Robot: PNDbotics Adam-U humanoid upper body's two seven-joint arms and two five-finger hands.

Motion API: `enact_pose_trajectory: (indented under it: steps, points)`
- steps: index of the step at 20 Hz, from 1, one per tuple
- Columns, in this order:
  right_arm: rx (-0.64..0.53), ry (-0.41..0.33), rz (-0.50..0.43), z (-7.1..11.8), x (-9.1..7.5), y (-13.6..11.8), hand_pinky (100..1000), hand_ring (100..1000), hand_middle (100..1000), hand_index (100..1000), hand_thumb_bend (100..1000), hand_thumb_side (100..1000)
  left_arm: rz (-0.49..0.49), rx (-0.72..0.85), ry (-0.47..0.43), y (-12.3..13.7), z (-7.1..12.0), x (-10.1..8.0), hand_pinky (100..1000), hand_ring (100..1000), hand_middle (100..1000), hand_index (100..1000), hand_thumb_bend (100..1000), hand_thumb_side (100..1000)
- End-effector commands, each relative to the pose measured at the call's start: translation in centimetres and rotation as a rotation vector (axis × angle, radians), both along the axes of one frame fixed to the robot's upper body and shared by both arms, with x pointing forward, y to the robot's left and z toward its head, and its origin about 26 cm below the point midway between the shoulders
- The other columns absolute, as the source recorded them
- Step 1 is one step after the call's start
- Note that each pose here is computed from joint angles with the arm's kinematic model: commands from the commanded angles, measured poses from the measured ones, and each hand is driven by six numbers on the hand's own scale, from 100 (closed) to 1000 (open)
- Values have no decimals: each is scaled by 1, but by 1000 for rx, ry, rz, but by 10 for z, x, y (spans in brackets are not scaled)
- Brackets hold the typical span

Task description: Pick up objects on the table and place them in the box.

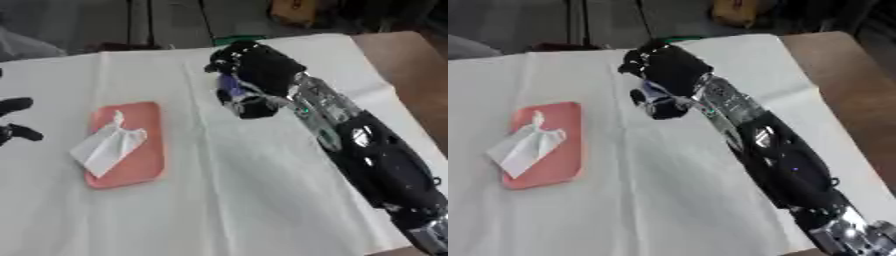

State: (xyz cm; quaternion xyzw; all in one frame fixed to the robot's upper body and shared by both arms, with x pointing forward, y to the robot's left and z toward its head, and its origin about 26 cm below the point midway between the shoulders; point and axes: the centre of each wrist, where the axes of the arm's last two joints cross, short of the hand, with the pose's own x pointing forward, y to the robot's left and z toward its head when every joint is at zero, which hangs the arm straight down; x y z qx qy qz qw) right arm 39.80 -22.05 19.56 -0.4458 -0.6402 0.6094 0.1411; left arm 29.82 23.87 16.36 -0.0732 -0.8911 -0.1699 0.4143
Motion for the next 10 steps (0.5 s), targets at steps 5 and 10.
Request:
enact_pose_trajectory:
  steps: [5, 10]
  points:
    - [182, -40, -47, 17, -27, -22, 747, 742, 749, 817, 100, 523, 65, 14, -9, 10, 0, 0, 574, 814, 963, 955, 161, 902]
    - [272, -25, -25, 17, -44, -22, 717, 721, 733, 811, 100, 527, 88, 14, -6, 12, -3, -1, 576, 834, 975, 956, 158, 905]
